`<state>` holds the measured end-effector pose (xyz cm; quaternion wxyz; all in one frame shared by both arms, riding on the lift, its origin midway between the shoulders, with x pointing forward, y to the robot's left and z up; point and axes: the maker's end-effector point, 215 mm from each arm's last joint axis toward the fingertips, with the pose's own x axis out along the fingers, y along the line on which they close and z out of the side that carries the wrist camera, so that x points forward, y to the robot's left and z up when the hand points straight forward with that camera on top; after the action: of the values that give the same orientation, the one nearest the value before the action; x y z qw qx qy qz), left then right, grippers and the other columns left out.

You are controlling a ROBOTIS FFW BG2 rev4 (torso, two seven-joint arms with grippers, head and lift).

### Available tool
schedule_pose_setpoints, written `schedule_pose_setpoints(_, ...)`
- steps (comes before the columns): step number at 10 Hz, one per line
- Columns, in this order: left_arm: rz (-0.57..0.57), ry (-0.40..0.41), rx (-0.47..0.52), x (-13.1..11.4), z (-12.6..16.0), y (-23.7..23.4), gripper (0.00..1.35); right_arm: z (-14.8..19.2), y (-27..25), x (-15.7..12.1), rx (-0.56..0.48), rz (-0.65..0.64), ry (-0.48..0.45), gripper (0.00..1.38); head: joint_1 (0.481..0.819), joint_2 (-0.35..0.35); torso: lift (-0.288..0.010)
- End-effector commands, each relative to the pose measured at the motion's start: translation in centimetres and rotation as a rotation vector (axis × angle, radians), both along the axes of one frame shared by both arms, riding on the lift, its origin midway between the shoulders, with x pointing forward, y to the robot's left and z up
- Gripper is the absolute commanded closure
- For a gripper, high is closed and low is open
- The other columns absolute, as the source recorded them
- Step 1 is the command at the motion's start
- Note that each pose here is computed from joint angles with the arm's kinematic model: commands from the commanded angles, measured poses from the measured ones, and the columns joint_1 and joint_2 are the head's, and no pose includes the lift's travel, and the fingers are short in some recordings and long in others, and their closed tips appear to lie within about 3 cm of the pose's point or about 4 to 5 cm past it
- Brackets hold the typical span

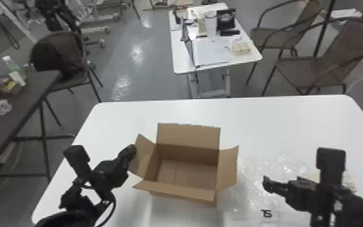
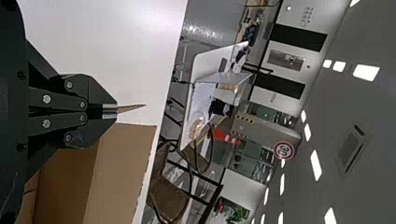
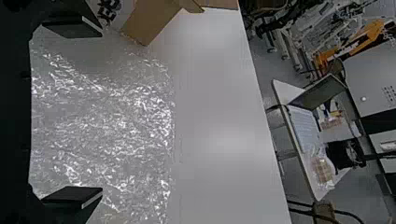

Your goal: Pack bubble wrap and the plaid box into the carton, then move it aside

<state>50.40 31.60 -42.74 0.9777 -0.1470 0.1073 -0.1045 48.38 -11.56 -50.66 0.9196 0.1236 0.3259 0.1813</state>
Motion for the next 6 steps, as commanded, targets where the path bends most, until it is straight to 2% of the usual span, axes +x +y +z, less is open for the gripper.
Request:
schedule_pose_setpoints(1,-0.009,-0.004,0.000,0.4,0.2,-0.6,1.21,-0.7,0.9,0.7,-0.027,0.029,0.075,0.10,0.695,0.220,-0.027)
schedule_pose_setpoints(3,-0.017,-0.002,0.000,0.6,0.2,-1.3,1.21,-3.7,0.0,1.0,-0.084,0.042,0.194,0.10,0.695,0.216,-0.027)
schedule_pose_setpoints(6,-0.021,0.001,0.006,0.9,0.3,-1.7,1.21,-5.9,0.3,1.2,-0.084,0.059,0.284,0.11,0.695,0.200,-0.027)
